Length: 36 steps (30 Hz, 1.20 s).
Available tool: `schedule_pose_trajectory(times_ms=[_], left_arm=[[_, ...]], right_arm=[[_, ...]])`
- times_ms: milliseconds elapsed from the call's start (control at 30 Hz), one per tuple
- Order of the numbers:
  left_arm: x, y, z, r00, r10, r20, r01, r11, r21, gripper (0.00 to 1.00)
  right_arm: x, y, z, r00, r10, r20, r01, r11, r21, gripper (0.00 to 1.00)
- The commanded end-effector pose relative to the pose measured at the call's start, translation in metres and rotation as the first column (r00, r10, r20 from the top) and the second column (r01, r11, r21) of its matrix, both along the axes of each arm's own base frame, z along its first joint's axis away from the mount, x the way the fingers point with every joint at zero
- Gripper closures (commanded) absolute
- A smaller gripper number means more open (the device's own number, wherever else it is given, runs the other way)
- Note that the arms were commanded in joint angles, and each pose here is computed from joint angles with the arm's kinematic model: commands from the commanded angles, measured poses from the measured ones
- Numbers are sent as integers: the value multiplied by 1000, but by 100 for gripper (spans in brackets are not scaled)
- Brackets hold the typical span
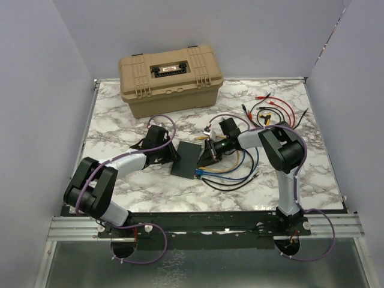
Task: Pull the plug from the switch port
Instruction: Pull the connector from the switch port.
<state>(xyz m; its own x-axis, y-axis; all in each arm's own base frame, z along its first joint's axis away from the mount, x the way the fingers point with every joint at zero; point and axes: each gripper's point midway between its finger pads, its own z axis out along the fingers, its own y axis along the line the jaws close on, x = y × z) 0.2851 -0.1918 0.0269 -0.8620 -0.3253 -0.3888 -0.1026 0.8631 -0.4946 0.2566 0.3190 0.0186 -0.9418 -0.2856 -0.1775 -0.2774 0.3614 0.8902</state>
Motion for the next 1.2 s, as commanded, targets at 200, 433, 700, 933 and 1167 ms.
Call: schedule_pose_trajectory(times_ms=[200,433,700,933,1167], left_arm=[[-58,44,-70,965,28,-261,35,972,231,100],[-57,48,-73,962,40,-270,28,969,244,100],[-47,46,-71,965,30,-259,37,968,250,100],[-40,40,-70,966,-4,-260,68,969,239,100],[-32,34,-66,969,-45,-244,102,969,226,100]], right_arm=[[-21,-24,-19,1000,22,-9,-23,994,-109,100],[-22,-36,-13,1000,20,2,-20,992,-124,100],[-16,-45,2,998,11,55,-3,989,-147,100],[-4,-45,24,992,14,122,4,989,-150,100],[31,-27,75,970,-6,242,27,996,-85,100]])
